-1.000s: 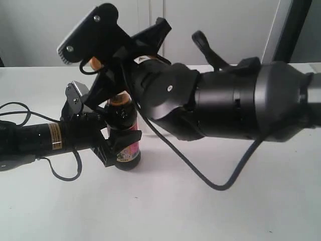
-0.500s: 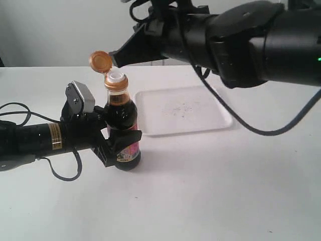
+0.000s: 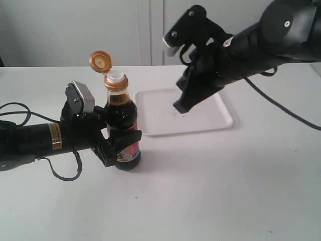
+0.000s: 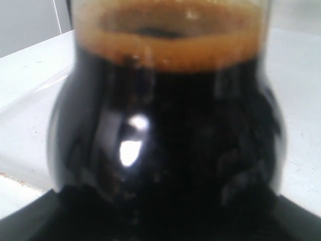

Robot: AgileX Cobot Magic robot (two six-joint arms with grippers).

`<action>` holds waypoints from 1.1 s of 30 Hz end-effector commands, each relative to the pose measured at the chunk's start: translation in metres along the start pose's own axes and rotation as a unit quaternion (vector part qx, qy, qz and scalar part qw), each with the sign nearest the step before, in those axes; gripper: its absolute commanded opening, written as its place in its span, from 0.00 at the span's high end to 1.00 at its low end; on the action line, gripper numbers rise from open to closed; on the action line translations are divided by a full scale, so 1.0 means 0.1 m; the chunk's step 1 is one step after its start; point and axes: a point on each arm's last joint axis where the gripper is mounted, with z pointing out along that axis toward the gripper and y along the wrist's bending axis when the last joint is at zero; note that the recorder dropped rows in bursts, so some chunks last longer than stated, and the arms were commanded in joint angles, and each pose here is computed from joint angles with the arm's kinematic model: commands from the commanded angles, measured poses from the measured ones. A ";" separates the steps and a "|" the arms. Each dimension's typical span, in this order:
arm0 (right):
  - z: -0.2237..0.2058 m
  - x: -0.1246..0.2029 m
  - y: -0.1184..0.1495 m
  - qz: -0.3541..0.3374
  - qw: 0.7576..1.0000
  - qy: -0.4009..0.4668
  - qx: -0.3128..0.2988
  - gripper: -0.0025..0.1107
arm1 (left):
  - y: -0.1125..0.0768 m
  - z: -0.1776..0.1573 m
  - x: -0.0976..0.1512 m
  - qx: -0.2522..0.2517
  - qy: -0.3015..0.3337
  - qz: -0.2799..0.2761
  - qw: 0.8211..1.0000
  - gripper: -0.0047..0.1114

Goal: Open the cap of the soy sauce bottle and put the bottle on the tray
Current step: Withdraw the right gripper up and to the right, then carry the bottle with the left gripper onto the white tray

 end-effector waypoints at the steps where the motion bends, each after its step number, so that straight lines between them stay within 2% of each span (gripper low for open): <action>1: -0.09 0.27 -0.28 0.060 0.995 0.071 0.028 0.98 | -0.04 0.01 0.07 0.011 0.027 0.002 1.000 0.96; 6: -0.19 0.50 -0.58 0.160 0.981 0.092 0.062 0.98 | -0.04 0.01 0.05 0.011 0.017 0.000 1.000 0.96; 11: -0.28 0.65 -0.80 0.203 0.970 0.091 0.100 0.98 | -0.05 0.01 0.02 0.016 0.004 -0.001 1.000 0.96; 17: -0.29 0.68 -0.89 0.207 0.968 0.078 0.120 0.98 | 0.00 0.00 -0.04 -0.010 -0.012 -0.012 1.000 0.96; 24: -0.22 0.69 -0.92 0.207 0.967 0.073 0.126 0.98 | 0.05 -0.04 -0.39 -0.025 -0.059 0.007 0.998 0.96; 33: -0.08 0.76 -0.95 0.208 0.967 0.081 0.125 0.98 | 0.19 0.03 -0.83 -0.028 -0.119 -0.005 0.992 0.96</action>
